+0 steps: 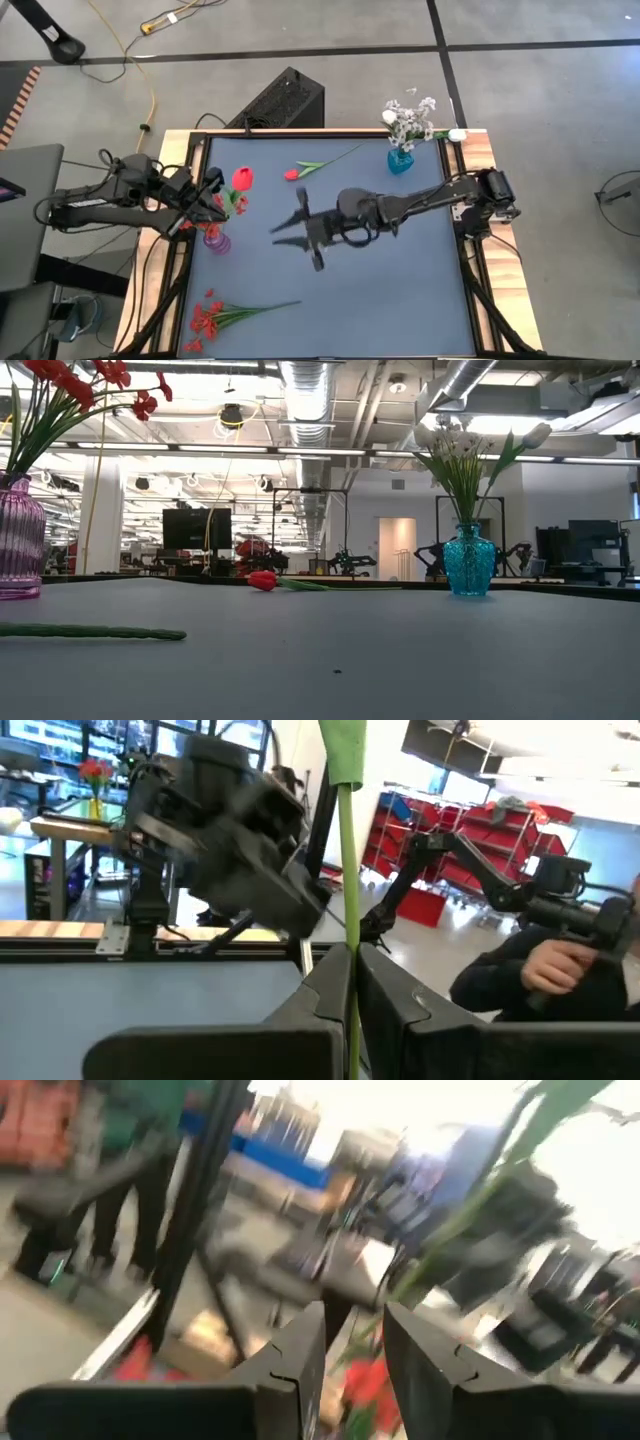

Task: Sort flowers into vase by color
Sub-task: Put the right red flower into the purple vase

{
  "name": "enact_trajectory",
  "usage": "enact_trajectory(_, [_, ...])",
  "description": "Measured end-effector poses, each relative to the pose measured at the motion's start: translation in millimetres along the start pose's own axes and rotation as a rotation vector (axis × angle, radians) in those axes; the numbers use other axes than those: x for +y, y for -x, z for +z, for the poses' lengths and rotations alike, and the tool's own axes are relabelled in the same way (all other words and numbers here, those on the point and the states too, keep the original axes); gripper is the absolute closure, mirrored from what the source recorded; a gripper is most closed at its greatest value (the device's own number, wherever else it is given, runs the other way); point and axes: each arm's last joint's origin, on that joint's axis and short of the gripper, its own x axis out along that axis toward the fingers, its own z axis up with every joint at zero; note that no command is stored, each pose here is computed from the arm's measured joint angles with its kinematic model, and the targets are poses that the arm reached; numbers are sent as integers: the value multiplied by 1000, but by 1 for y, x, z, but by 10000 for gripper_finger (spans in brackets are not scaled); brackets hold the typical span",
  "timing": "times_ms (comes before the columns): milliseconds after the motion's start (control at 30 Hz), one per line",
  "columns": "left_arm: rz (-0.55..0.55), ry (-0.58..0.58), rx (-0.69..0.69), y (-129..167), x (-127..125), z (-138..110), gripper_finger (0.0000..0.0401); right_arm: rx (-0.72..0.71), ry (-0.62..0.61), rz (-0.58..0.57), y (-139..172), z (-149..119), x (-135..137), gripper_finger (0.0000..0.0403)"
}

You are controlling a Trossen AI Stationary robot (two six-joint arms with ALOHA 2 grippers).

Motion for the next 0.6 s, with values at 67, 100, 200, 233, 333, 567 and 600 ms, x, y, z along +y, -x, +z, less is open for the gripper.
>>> enact_trajectory(67, [6,-7,0,-1,0,0,401,-90,-42,-31,-1,-1,-13,276])
enact_trajectory(100, [10,-13,2,-2,0,-1,401,-122,-66,-32,-1,-2,-18,277])
enact_trajectory(200, [26,-22,6,-4,1,-2,401,-176,-111,-40,-4,-11,-31,280])
enact_trajectory(233, [28,-29,6,-4,1,-2,401,-191,-126,-48,-4,-12,-34,280])
enact_trajectory(333, [34,-31,21,-8,3,-3,401,-218,-155,-24,-14,-26,-35,280])
enact_trajectory(567, [71,-11,55,-12,8,-7,401,-261,-148,25,-36,-31,-40,280])
enact_trajectory(600, [71,-11,55,-12,8,-7,401,-269,-145,29,-38,-30,-40,280])
